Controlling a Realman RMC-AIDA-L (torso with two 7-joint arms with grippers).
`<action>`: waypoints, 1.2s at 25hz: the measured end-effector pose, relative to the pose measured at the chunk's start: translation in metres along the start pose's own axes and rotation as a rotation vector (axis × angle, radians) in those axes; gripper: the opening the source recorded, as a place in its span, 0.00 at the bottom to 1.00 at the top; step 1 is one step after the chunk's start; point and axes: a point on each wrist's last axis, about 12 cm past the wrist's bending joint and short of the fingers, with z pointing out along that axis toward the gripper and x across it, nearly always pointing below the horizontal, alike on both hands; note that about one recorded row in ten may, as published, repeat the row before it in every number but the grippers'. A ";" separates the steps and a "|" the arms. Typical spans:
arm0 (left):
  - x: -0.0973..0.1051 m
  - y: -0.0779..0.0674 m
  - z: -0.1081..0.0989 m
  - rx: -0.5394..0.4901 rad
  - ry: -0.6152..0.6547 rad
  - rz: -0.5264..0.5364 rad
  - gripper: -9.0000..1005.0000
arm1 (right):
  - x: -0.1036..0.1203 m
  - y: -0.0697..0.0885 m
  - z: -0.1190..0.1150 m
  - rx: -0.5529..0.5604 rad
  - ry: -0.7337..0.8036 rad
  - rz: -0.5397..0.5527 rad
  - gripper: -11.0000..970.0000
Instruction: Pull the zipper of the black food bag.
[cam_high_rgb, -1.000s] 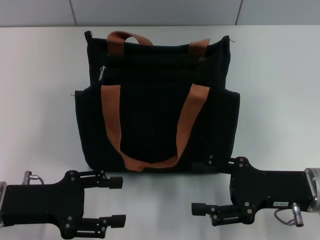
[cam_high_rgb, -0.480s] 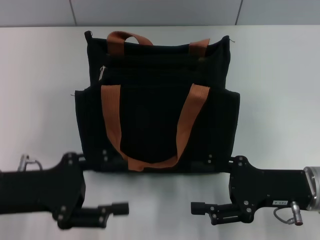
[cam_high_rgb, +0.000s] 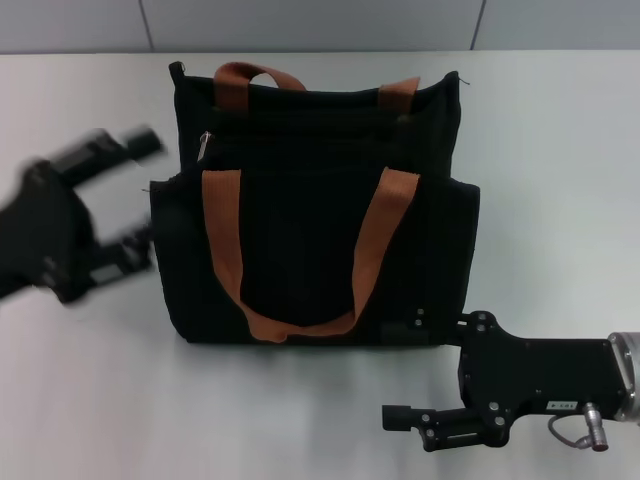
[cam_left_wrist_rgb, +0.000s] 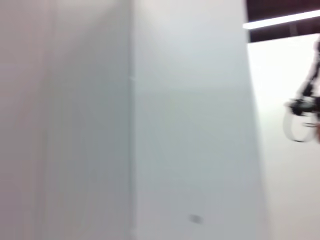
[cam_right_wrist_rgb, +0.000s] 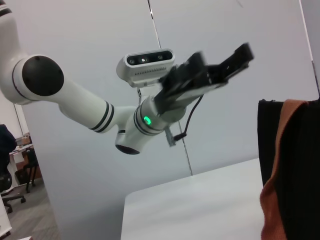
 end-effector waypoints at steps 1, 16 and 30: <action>-0.003 0.004 -0.006 -0.037 -0.003 0.012 0.75 | 0.000 0.000 0.000 0.000 0.000 0.000 0.84; -0.010 0.056 -0.033 -0.202 0.372 0.068 0.76 | 0.000 0.000 0.000 0.000 0.001 -0.002 0.84; 0.003 0.077 0.006 -0.156 0.520 0.143 0.75 | 0.000 0.000 0.000 0.000 0.000 0.000 0.84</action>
